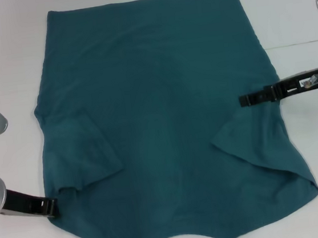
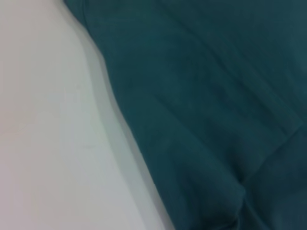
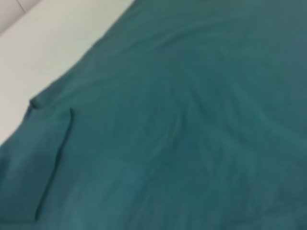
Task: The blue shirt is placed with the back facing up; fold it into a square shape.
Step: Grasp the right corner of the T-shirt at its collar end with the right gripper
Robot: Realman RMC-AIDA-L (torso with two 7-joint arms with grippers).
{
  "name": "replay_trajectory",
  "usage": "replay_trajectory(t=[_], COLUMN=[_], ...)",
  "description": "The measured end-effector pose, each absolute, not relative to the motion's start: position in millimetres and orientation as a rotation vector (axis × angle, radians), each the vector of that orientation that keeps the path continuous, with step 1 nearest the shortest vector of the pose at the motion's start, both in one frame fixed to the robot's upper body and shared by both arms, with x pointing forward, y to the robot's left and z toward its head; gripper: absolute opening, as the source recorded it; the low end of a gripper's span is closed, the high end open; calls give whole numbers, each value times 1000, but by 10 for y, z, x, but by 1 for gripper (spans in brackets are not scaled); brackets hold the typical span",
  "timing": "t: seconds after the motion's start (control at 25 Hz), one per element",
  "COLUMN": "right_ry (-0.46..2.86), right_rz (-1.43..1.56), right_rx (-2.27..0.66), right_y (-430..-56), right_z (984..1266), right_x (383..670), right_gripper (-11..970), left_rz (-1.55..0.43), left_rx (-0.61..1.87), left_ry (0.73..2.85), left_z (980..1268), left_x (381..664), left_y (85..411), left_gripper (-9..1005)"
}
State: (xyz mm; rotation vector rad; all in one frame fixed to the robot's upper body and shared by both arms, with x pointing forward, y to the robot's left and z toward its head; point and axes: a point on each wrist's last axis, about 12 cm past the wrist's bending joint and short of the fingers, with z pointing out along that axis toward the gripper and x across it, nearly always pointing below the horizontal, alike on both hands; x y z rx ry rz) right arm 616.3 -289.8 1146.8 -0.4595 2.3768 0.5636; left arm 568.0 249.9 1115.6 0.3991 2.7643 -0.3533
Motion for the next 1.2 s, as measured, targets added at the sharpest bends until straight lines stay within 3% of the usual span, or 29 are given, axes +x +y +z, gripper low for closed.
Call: replay_trajectory(t=[0.24,0.64,1.2], right_ry=[2530,2794,2952], right_rz=[507,421,291], right_rx=[-498,-467,-491], right_y=[-2910,-2935,-2809], right_z=[11443,11521,11349], right_x=[6096,5825,5651], right_gripper=[885,882,882], left_rz=[-395,-404,-410], left_rx=[416,467,480], left_ry=[2749,2730,2724], left_z=[11180,11200,11196], left_x=[5680,5699,5702], left_y=[2482,2453,2436], left_gripper=[68,66,66])
